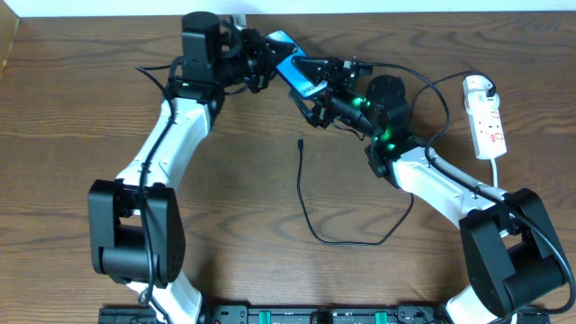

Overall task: Plug charger to phone and switch on socket
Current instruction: 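Rotate the phone between both grippers, then release with the right gripper, then move the right gripper down over the black cable's USB-C plug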

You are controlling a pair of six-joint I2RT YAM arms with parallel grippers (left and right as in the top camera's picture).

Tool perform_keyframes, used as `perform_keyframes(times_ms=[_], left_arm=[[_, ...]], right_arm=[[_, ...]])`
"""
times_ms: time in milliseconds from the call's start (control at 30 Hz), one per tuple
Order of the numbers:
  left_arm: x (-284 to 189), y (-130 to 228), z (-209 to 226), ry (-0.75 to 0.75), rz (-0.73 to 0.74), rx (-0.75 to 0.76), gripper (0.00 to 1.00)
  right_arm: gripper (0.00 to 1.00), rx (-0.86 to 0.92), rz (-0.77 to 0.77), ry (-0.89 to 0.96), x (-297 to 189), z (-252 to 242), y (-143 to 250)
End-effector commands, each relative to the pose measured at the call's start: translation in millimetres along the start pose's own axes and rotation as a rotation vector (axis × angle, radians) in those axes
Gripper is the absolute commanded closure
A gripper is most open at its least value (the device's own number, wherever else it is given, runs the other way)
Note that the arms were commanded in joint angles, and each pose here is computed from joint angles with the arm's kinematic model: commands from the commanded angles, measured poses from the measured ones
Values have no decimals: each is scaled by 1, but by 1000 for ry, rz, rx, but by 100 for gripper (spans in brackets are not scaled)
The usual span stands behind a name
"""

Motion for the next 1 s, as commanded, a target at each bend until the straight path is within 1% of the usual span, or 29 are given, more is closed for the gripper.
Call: perform_keyframes(times_ms=[0,33,100,167,367,400,467,600,767,967], left_arm=[[-33,-12,-12,98,59,139,93],[-39,-14,-11,112,70,157,93],[-54,-17,-11,153,101,196,93],[-67,-20,-10,187,127,217,93],[-98,-27,-6,246,160,217,93],[-101,-28,-6,248,159,217,93],[-107,-32,-4,246,145,214,93],[-116,-39,0,240,120,210,93],[-122,-42,2,236,103,216,93],[-122,-43,2,236,101,218,93]], right_arm=[[5,-277,16,24,-9,6,-11],[1,-315,20,45,-11,3,-15],[1,-387,29,107,-16,-7,-23],[1,-422,26,186,-21,-21,-32],[1,-457,20,444,-41,-71,-47],[3,-495,27,482,-44,-78,-49],[10,-556,34,552,-50,-90,-51],[17,-608,28,692,-64,-113,-55],[25,-617,28,763,-71,-118,-55],[24,-700,-14,895,-71,-89,-52]])
Point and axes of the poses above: each gripper's point midway between its finger pads, its own x axis out along the fingers, its own z axis along the line the jaws close on, y = z × x, the point moved 5 cm from there along -x, back along the fingers, and after that the axes turned 13 degrees about x, right-handed, at the moved point
